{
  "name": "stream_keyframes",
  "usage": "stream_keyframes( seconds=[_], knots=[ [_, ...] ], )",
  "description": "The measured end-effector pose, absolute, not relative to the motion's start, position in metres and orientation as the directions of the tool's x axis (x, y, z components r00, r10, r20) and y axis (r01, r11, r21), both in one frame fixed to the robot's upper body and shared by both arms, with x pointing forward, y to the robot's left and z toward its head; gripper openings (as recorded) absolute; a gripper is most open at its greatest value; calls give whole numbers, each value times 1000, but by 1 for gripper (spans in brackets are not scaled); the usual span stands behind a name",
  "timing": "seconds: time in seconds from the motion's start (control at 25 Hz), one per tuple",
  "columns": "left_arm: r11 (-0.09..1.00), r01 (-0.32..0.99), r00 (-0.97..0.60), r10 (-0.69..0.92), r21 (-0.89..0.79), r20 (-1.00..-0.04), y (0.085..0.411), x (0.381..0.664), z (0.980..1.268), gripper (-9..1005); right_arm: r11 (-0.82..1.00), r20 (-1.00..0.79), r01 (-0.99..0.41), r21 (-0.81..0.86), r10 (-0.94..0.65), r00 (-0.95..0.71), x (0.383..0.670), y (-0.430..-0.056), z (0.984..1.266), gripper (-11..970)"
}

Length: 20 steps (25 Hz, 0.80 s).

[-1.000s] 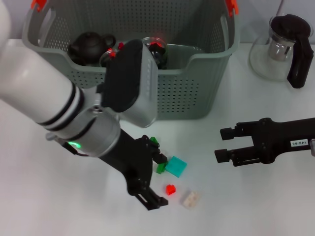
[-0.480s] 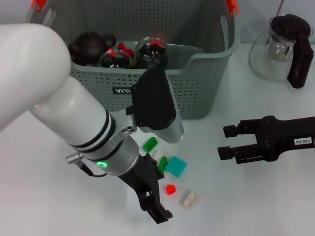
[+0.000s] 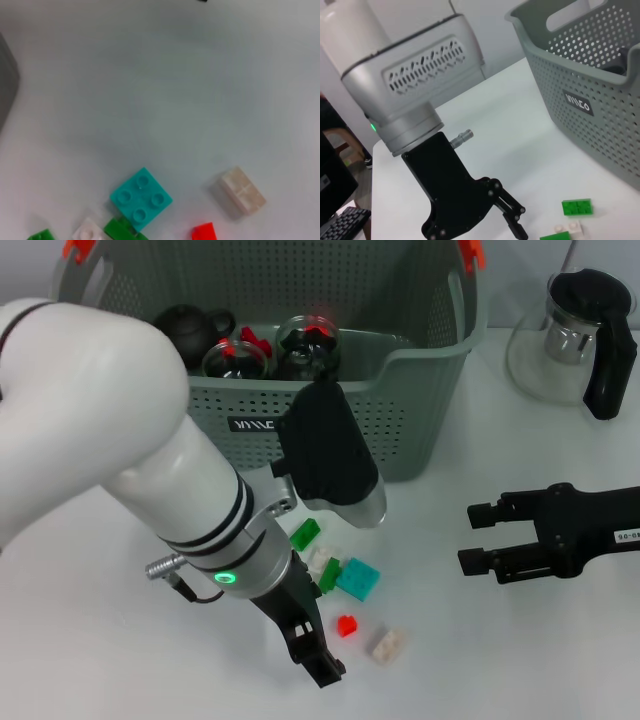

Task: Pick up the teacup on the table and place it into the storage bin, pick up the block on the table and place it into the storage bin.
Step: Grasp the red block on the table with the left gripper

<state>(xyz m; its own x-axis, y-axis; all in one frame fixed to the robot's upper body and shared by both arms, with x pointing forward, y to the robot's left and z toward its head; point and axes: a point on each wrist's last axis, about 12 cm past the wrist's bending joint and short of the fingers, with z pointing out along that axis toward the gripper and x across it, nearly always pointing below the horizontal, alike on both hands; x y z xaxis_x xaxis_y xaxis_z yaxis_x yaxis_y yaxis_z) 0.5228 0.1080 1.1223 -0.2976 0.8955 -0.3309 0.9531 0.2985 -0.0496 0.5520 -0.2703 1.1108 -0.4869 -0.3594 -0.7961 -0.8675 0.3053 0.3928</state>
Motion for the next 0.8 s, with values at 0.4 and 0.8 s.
stream_keyframes(
  seconds=[0.4, 0.8],
  knots=[
    [310, 950, -299, 894, -21, -334, 95, 521, 1123, 934, 313, -797, -866, 390, -356, -488, 553, -272, 1111, 823],
    [306, 952, -280, 903, 30, -326, 88, 522, 1120, 693, 317, -797, -865, 390, -354, -489, 553, -272, 1110, 823]
  ],
)
